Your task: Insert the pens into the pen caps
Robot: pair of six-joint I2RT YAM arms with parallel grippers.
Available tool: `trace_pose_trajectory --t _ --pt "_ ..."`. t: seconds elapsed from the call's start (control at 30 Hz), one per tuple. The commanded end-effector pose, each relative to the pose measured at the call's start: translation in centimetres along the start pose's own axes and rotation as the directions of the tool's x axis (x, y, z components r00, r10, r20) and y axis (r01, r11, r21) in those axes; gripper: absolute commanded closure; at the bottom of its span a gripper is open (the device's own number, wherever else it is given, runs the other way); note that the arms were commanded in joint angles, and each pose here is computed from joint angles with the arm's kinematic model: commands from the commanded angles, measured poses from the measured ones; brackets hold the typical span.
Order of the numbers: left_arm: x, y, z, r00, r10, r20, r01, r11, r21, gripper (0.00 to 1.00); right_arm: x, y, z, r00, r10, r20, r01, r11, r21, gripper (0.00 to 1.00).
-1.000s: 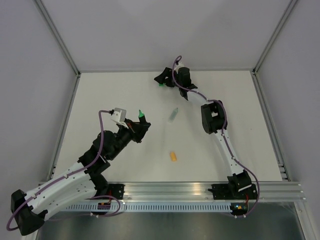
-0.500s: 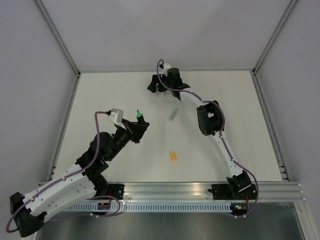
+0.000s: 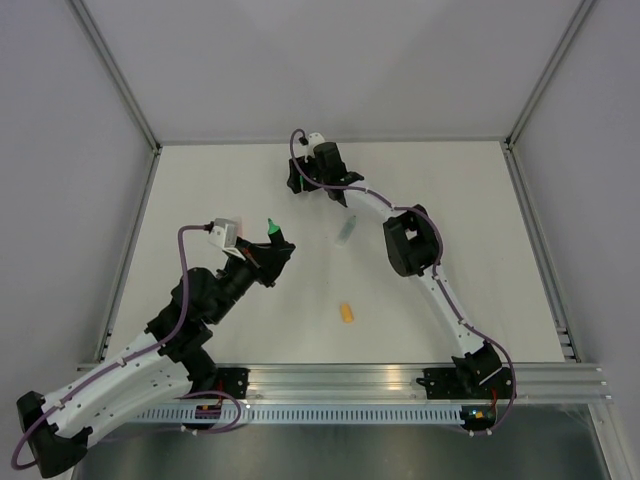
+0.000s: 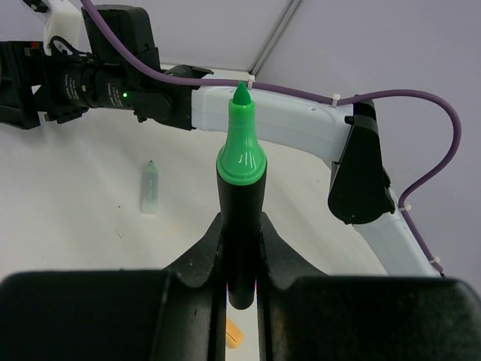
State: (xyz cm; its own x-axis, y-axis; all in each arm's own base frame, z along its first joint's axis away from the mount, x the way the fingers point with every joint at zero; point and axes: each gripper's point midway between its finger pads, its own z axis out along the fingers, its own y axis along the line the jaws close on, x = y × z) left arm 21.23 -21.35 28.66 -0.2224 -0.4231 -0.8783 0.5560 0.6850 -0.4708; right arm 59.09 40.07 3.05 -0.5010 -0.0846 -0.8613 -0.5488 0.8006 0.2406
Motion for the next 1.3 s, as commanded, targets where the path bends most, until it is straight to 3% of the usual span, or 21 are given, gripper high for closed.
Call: trace_pose_trajectory --t 0.0,0.23,0.5,0.8,1.27 --pt "0.0 0.4 -0.2 1.0 -0.026 0.013 0.026 0.999 -0.021 0.98 -0.1 -1.1 -1.0 0.998 0.055 -0.029 -0.052 0.993 0.106 0.24" --pt "-0.1 0.5 -0.2 0.999 -0.029 0.014 0.029 0.999 -0.024 0.98 -0.1 -1.4 -0.7 0.993 0.116 -0.008 -0.114 0.984 0.138 0.28" --pt "-0.3 0.5 -0.4 0.999 -0.033 0.022 0.034 0.999 -0.021 0.98 0.1 -1.4 -0.6 0.992 0.125 -0.01 -0.122 0.983 0.138 0.5" --pt "-0.4 0.3 -0.4 0.999 -0.037 0.023 0.038 0.999 -0.015 0.98 0.3 -1.1 -0.7 0.992 0.121 -0.021 -0.117 0.984 0.132 0.65" --pt "-0.2 0.7 -0.3 0.999 -0.027 0.023 0.028 0.999 -0.036 0.98 0.5 0.2 -3.0 0.995 0.09 -0.029 -0.088 0.993 0.072 0.71"
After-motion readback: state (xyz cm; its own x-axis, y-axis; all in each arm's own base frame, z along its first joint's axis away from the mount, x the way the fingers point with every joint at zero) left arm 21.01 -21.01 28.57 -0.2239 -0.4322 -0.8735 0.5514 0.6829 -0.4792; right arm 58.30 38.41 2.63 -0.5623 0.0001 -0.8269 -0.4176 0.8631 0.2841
